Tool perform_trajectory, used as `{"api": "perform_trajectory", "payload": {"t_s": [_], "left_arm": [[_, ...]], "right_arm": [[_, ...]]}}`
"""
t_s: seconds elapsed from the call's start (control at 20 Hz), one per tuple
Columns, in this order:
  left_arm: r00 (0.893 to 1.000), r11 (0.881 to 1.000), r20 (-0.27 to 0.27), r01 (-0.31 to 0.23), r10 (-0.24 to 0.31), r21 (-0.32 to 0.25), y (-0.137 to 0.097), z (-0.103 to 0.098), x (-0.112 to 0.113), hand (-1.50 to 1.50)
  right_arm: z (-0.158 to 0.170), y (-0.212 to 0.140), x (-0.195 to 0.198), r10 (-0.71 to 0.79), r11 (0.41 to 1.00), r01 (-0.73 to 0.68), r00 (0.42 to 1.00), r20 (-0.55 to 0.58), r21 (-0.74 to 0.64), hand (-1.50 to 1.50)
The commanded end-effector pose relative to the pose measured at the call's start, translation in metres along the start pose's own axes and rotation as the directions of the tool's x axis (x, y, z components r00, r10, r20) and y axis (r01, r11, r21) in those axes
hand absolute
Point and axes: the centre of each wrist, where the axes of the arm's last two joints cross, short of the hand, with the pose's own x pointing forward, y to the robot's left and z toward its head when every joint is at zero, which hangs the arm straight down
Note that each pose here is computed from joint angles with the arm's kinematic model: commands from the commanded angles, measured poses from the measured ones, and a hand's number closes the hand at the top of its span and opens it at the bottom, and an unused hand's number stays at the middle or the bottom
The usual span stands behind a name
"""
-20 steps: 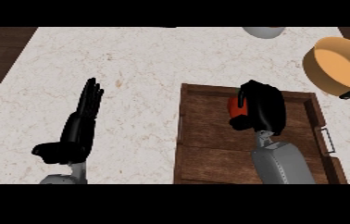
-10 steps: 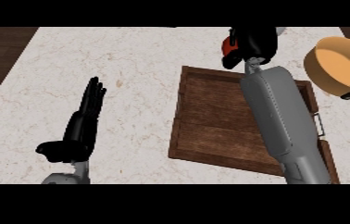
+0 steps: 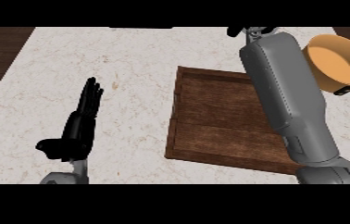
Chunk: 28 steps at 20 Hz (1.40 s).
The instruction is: Pick the bell pepper from the tray and place it in the pot
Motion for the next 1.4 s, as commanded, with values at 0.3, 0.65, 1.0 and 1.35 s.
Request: {"api": "perform_trajectory", "payload": {"t_s": [0.3,0.65,1.0,1.35], "left_arm": [[1.000,1.000,0.013,-0.004,0.004,0.005,-0.013,0.000,0.000,0.00],[1.000,1.000,0.004,0.005,-0.005,0.001,-0.009,0.007,0.019,0.00],[1.000,1.000,0.012,-0.021,0.021,0.007,-0.002,-0.005,-0.001,0.00],[1.000,1.000,0.011,0.004,-0.004,-0.017,0.006,0.014,-0.004,0.00]], "right_arm": [[-0.048,-0.004,-0.061,0.053,0.995,-0.069,0.980,-0.193,-0.076,1.50],[-0.074,-0.031,-0.130,0.056,0.994,-0.078,0.961,-0.270,-0.070,1.50],[-0.079,-0.012,-0.218,0.063,0.995,-0.083,0.954,-0.294,-0.055,1.50],[-0.078,0.003,-0.265,0.022,0.998,-0.003,0.944,-0.330,0.058,1.50]]}}
